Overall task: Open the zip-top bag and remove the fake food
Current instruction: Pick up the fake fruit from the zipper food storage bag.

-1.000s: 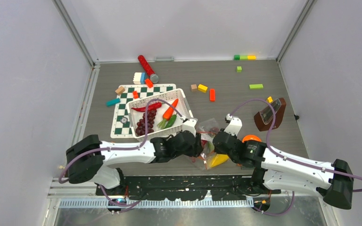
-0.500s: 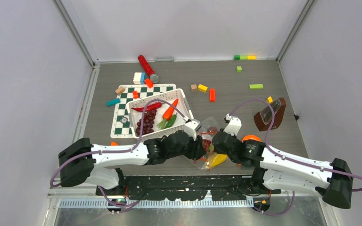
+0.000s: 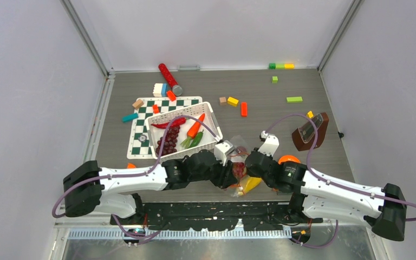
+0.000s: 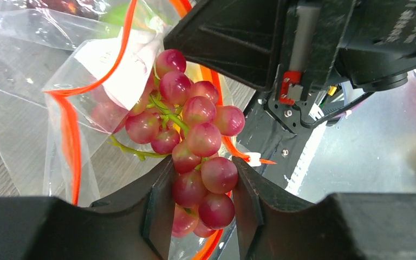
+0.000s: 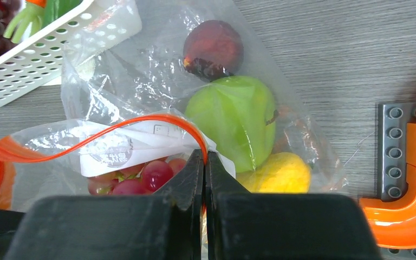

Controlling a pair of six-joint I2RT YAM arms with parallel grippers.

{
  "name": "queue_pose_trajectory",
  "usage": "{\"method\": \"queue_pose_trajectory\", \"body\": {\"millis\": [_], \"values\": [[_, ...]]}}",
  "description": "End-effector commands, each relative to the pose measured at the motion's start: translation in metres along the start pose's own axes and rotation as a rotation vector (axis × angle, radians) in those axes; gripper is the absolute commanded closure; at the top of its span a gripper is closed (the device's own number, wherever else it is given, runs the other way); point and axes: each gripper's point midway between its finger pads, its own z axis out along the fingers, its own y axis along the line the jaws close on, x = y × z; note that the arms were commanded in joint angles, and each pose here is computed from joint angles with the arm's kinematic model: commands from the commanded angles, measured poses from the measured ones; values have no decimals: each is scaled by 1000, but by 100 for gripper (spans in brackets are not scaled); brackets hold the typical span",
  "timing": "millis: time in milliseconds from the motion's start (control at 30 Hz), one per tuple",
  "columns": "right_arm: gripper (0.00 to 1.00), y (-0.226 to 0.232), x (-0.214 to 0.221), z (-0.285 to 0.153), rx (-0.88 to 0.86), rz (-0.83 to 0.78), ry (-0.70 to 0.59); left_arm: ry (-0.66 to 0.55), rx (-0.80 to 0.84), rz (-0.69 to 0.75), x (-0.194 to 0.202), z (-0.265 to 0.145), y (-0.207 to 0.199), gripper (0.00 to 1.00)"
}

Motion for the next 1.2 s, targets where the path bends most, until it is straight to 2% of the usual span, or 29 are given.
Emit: {"method": "queue_pose_trajectory", "body": {"millis": [0,200,400,933,1167], "values": [[100,4,-24,-10,-30,61,-94,-6,78,34,-8,-6,-18,59],[100,10,-34,-21,-104,81,-124,-4,97,32,-7,-1,-21,59],[100,4,-24,-14,-71,80,-101,-37,123,37,-18,-3,-28,60],[100,3,-6,3,-7,42,-43,-261,142,50,-63,-50,-36,61],[100,3,-6,2,-11,46,-44,-360,65,17,-79,-70,-23,61]]}}
